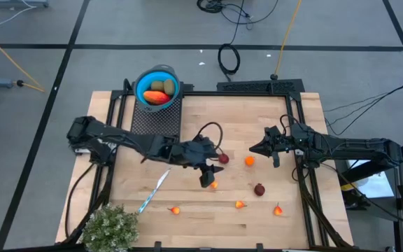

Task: Pick & Place Fruit
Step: Put the red pomegranate into the blue strainer bowl on the shelf

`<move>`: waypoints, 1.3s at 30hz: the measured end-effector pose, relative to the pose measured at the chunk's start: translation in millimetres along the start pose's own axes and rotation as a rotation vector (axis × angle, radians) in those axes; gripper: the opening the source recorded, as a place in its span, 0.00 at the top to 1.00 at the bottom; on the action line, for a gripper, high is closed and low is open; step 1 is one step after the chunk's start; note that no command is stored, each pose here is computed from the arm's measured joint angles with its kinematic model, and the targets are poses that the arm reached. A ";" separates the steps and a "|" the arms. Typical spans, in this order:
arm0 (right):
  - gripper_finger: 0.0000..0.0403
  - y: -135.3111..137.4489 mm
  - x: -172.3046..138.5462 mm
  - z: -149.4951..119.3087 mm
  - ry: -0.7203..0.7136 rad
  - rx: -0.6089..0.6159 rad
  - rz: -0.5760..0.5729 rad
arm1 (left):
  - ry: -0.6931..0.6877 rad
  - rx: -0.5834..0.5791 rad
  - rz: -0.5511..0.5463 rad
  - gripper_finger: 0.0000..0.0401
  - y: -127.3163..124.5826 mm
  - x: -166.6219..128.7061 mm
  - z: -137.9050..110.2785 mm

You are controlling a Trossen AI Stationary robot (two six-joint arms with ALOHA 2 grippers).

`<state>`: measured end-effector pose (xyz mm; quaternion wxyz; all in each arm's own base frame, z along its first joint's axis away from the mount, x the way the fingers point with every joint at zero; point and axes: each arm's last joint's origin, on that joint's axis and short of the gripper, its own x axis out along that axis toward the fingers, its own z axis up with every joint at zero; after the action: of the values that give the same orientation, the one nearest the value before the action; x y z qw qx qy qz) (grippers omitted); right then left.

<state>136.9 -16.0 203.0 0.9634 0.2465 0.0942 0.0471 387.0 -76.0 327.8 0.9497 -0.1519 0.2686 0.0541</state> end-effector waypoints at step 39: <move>1.00 -1.7 1.6 -2.1 0.024 0.009 -0.012 | 0.335 0.472 0.052 0.39 95.7 133.7 -61.6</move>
<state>138.1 -16.2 200.1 0.9614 0.2496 0.1076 0.0436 452.6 -2.0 182.6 0.8994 0.0734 0.4307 -0.0114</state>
